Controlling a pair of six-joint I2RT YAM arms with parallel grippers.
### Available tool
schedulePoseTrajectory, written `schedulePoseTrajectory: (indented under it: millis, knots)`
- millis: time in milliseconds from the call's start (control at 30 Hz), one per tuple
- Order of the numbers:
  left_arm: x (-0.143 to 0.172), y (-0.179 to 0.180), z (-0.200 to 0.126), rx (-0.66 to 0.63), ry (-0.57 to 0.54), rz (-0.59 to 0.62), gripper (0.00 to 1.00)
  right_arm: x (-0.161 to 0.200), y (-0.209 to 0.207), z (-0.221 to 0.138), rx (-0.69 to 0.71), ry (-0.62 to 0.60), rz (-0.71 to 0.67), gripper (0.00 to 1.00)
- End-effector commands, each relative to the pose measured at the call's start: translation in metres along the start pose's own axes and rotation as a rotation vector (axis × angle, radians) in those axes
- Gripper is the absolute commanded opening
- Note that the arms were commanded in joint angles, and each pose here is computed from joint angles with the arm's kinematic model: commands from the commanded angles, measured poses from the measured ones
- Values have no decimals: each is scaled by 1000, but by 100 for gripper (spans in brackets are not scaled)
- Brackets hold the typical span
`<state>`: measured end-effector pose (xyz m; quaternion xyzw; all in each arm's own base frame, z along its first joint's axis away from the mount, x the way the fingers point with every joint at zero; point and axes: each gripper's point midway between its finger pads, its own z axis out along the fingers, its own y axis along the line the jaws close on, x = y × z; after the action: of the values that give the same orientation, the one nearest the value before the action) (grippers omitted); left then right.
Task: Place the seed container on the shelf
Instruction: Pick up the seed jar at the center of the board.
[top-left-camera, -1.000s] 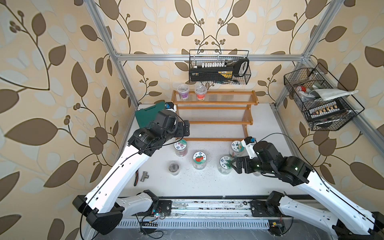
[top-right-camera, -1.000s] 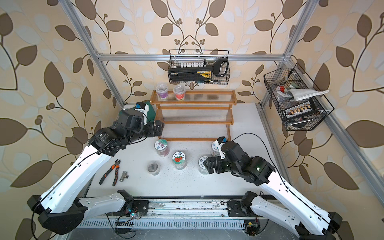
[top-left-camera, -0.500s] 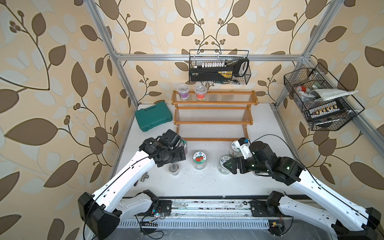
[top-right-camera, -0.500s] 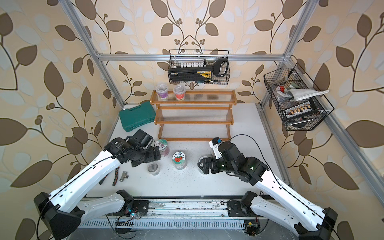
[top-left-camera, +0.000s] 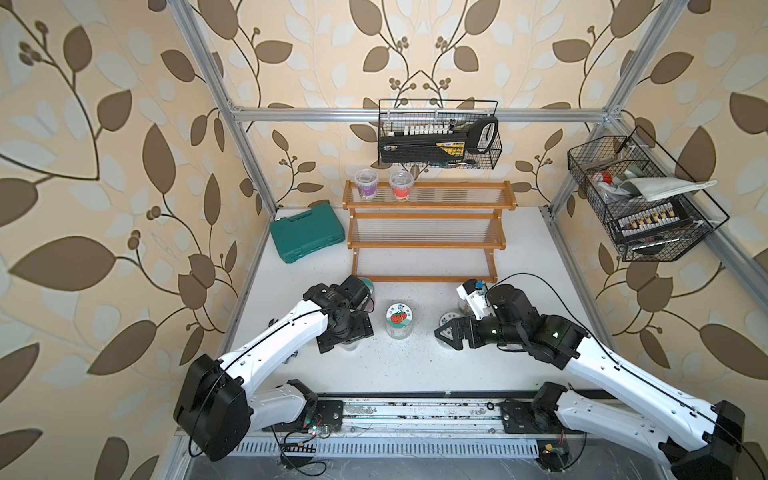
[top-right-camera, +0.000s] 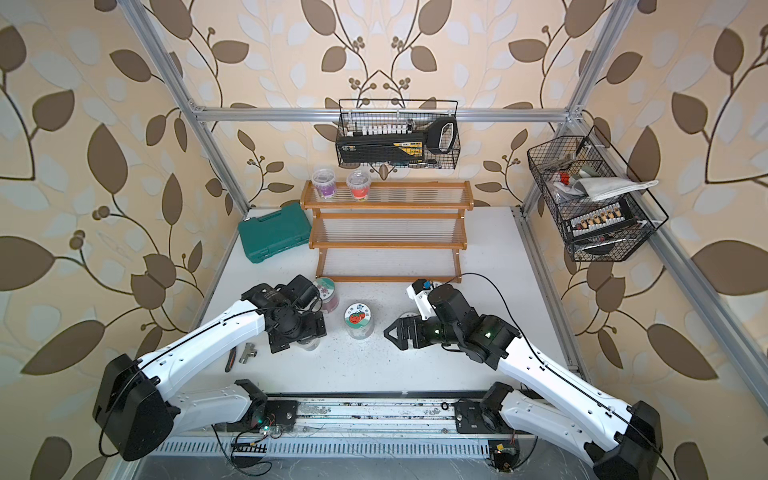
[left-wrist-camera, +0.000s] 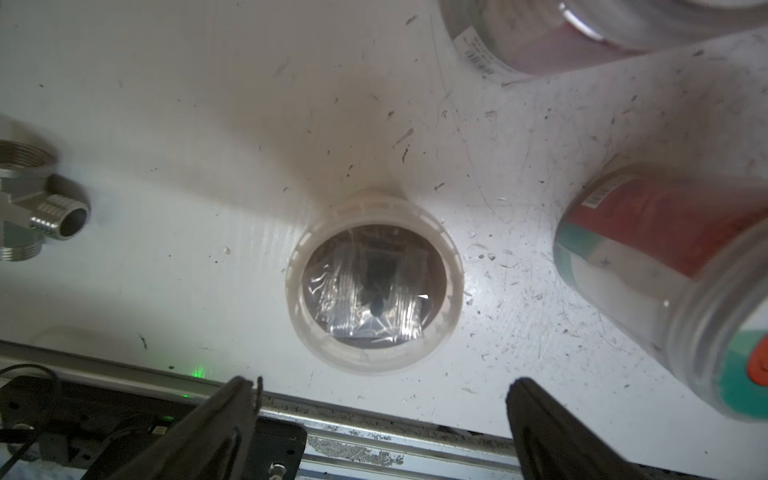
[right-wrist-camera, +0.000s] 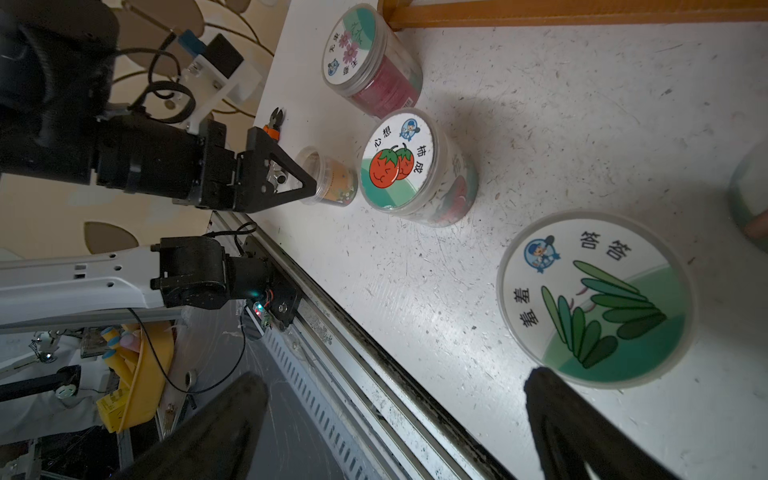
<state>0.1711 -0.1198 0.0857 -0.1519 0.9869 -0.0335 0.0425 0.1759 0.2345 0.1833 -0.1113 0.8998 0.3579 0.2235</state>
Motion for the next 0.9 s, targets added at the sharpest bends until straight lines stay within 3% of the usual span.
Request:
schedulePoseTrajectory:
  millis: [0, 367, 867]
  knots:
    - [-4, -1, 8, -4, -1, -19, 99, 3, 5, 7, -32, 19, -7, 99]
    - [-17, 11, 23, -71, -31, -49, 98, 8, 15, 15, -69, 22, -44, 99]
    - [-25, 13, 30, -61, -28, -36, 98, 10, 18, 21, -61, 25, -78, 99]
